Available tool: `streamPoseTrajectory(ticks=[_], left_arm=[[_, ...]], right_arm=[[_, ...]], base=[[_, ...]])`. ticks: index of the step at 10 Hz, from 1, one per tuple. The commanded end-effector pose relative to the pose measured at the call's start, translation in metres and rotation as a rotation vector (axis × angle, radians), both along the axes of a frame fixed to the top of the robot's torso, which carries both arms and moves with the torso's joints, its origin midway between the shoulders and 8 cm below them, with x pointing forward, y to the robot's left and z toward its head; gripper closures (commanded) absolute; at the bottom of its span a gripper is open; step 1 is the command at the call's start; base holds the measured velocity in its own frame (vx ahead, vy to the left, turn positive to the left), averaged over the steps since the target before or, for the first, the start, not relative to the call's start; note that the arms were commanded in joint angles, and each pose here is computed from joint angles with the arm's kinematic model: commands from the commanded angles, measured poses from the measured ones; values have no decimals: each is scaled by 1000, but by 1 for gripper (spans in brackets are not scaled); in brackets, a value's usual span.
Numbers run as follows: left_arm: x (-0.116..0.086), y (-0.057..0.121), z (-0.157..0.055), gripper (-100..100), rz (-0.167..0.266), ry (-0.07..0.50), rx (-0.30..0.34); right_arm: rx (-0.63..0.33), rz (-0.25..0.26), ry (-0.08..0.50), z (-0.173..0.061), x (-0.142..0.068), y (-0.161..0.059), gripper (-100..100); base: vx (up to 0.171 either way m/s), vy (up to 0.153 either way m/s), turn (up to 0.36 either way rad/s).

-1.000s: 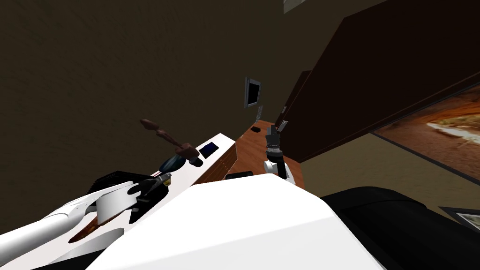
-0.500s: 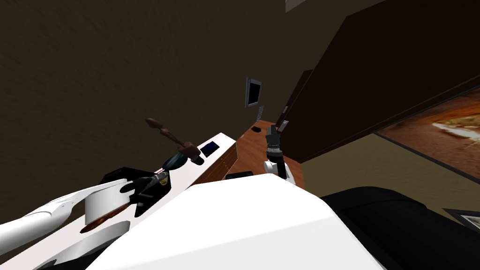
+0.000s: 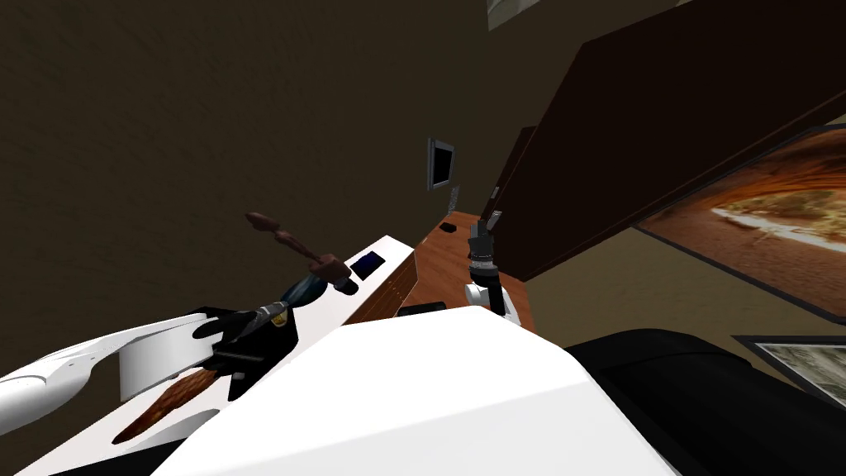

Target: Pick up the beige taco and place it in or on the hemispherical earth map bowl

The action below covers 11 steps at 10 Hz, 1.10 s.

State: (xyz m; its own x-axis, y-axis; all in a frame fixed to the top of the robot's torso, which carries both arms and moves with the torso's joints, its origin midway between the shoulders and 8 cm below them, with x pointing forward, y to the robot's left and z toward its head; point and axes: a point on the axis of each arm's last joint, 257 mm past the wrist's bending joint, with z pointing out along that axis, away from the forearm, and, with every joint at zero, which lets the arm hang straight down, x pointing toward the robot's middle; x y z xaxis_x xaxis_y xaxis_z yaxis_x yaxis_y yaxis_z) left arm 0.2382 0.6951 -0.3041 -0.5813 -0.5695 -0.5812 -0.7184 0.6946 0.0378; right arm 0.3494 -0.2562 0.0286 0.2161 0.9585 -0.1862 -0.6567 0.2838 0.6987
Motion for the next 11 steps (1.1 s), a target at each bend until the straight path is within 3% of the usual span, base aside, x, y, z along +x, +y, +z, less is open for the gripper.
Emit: streamPoseTrajectory(ticks=[1, 7, 9, 10, 11], left_arm=[[-2, 4, 6, 100, 41, -12, -3], [-16, 21, 33, 100, 182, -32, 1], [-15, 21, 33, 100, 184, -33, 2], [-14, 22, 34, -100, 187, -35, 2], [-14, 22, 34, -100, 187, -36, 2]], right_arm=[[0, 0, 0, 0, 0, 0, 0], [0, 0, 0, 0, 0, 0, 0], [0, 0, 0, 0, 0, 0, 0], [0, 0, 0, 0, 0, 0, 0], [0, 0, 0, 0, 0, 0, 0]], base=[[39, 55, -145], [30, 51, -142], [23, 37, -87], [4, 5, 1], [0, 0, 0]])
